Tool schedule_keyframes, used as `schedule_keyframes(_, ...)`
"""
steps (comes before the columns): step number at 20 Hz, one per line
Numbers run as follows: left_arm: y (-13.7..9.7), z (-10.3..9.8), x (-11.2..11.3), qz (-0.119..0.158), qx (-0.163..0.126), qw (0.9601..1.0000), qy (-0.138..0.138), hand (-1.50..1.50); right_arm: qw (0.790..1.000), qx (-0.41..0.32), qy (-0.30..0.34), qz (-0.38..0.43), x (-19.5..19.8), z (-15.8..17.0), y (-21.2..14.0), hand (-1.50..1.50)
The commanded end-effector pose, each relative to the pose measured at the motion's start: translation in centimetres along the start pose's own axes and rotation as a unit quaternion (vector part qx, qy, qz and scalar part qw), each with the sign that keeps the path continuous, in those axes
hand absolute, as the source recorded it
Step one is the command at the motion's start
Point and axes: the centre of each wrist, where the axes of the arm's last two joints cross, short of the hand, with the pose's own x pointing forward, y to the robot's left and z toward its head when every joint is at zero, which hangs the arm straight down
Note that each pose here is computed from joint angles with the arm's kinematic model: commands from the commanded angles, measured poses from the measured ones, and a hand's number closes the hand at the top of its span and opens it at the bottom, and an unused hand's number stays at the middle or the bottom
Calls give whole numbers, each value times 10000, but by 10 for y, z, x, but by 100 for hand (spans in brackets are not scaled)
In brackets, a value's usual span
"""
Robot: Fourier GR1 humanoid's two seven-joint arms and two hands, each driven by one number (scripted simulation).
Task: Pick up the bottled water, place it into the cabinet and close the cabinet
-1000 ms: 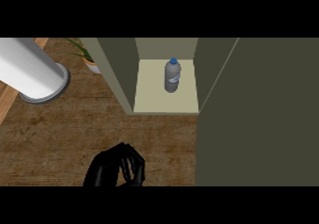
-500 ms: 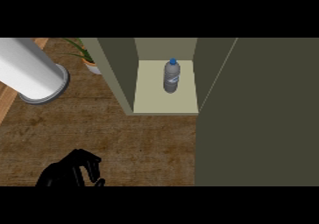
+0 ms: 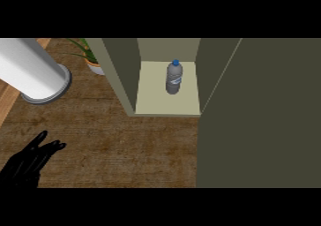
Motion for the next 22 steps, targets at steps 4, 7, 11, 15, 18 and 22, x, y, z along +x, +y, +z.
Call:
schedule_keyframes(4, 24, 4, 24, -103, -28, 9999, 13, -150, 9883, 1037, 2, 1123, 49, -37, 42, 150)
schedule_keyframes(7, 28, 7, 24, -14, 55, 10000, 16, -150, 9843, 1301, -61, 1191, 48, -47, 43, 150)
schedule_keyframes(11, 38, 11, 32, -20, 79, 9999, 81, -150, 9791, 1588, 47, 1268, 44, -58, 42, 150)
schedule_keyframes(15, 44, 16, 35, 4, 55, 9998, 216, -150, 9736, 1857, 231, 1304, 40, -69, 42, 150)
schedule_keyframes(18, 50, 15, 44, -14, 66, 9998, 163, -150, 9778, 1746, 158, 1143, 36, -79, 43, 150)
schedule_keyframes(22, 57, 17, 48, -45, 49, 9999, 156, -150, 9808, 1738, 151, 875, 27, -93, 47, 150)
